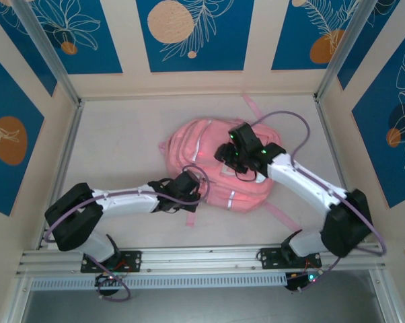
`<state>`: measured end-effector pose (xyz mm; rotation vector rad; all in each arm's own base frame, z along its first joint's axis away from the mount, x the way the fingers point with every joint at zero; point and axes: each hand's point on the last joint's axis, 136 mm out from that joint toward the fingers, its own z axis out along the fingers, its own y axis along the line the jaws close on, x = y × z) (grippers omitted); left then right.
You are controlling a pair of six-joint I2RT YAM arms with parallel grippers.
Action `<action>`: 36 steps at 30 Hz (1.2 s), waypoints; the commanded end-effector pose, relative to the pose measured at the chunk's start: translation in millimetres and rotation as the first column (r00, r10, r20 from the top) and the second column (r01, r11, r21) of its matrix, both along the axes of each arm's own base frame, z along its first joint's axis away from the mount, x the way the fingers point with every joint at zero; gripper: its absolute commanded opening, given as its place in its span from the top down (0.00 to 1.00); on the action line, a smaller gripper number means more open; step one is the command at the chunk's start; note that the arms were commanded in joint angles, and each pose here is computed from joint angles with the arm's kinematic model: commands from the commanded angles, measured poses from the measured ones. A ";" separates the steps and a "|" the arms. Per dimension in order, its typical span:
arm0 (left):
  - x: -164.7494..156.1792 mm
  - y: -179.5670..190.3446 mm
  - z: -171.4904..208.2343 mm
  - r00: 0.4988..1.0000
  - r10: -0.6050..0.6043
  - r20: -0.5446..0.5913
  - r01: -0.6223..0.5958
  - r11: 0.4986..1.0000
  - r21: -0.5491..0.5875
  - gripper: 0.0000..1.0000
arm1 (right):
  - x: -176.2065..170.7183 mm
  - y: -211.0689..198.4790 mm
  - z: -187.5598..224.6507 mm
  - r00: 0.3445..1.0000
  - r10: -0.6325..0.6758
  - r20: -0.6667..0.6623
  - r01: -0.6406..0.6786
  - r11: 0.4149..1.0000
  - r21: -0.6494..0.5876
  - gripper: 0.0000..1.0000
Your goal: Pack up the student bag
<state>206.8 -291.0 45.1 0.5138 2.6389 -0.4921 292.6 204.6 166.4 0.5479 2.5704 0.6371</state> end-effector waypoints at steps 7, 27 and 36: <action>-13.3 -55.6 35.5 0.992 -0.109 -0.056 0.099 0.982 -0.158 1.00 | -110.1 -54.3 -44.6 0.955 -0.197 -0.221 0.220 0.972 0.087 0.55; -39.4 -95.2 73.6 0.969 -0.245 -0.042 0.232 0.953 -0.195 1.00 | -97.0 -56.6 -95.0 0.922 -0.388 -0.004 0.364 0.861 0.355 0.44; -41.9 -74.2 50.7 0.966 -0.250 -0.071 0.245 0.967 -0.069 1.00 | -83.1 -76.5 -101.9 0.914 -0.406 0.006 0.390 0.883 0.262 1.00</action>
